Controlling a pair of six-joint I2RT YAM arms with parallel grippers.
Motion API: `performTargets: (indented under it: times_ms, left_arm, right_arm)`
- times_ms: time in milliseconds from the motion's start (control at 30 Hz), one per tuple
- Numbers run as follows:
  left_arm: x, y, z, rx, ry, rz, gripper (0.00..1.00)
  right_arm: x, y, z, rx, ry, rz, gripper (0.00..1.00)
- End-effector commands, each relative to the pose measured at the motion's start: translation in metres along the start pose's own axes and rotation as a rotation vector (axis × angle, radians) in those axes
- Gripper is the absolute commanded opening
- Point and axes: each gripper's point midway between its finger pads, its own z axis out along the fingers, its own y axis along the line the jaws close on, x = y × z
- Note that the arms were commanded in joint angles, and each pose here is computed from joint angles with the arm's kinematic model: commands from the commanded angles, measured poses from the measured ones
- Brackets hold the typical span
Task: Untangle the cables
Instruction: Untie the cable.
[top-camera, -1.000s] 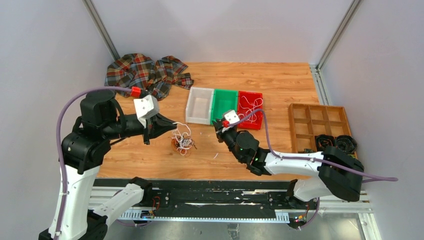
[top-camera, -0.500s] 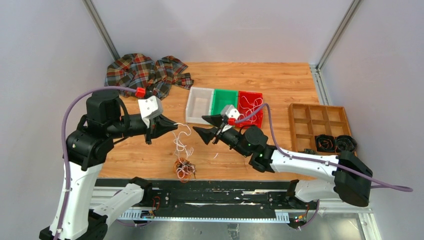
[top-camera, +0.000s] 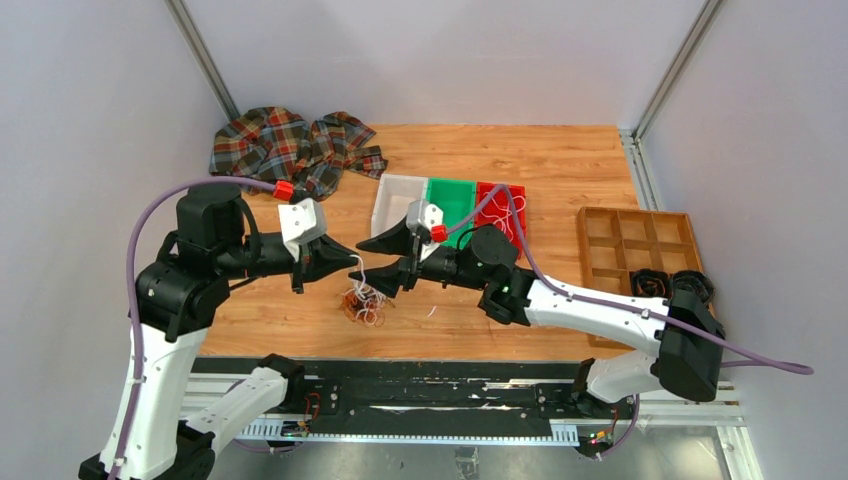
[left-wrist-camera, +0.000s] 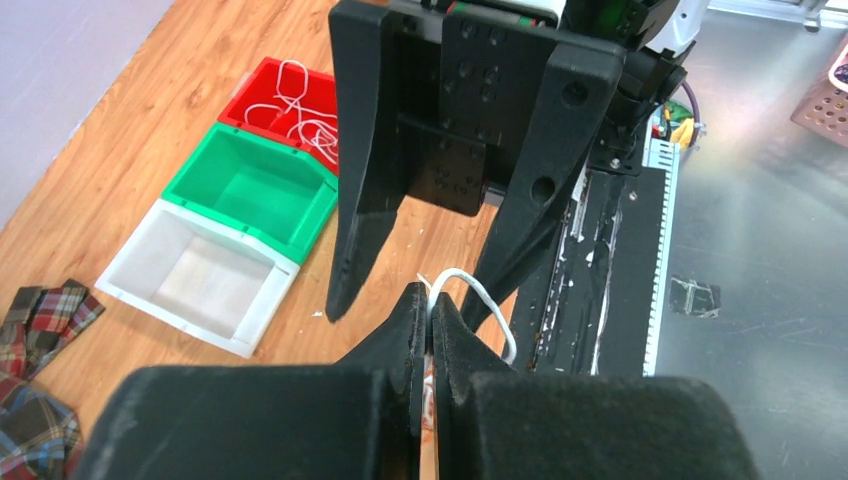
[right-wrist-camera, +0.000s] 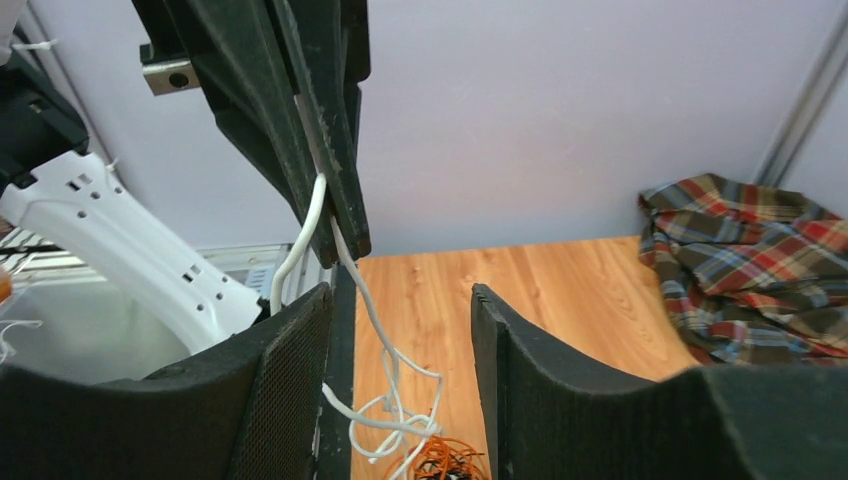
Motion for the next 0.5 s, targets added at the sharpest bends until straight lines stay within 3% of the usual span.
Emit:
performTargets:
  times_ms: [0,133,200,267,467]
  left_arm:
    - [-0.012,-0.006,-0.001,0.038,-0.036,0.030,0.00]
    - [-0.013,-0.008,0.000,0.050,-0.039,0.022,0.00]
    - [-0.013,-0.008,0.000,0.055,-0.040,0.020,0.00]
    - [-0.015,-0.011,0.000,0.068,-0.048,0.017,0.00]
    - [-0.030,-0.034,-0.005,0.180,-0.109,0.029,0.00]
  right_arm:
    - [-0.008,0.012,0.009,-0.092,-0.005,0.027,0.53]
    - [-0.003,0.010,0.019,-0.101,0.002,0.049,0.46]
    - [-0.001,0.011,0.024,-0.112,0.002,0.069,0.32]
    - [0.003,0.010,0.029,-0.119,-0.008,0.093,0.25]
    - [0.052,-0.001,0.036,-0.083,0.071,0.173,0.17]
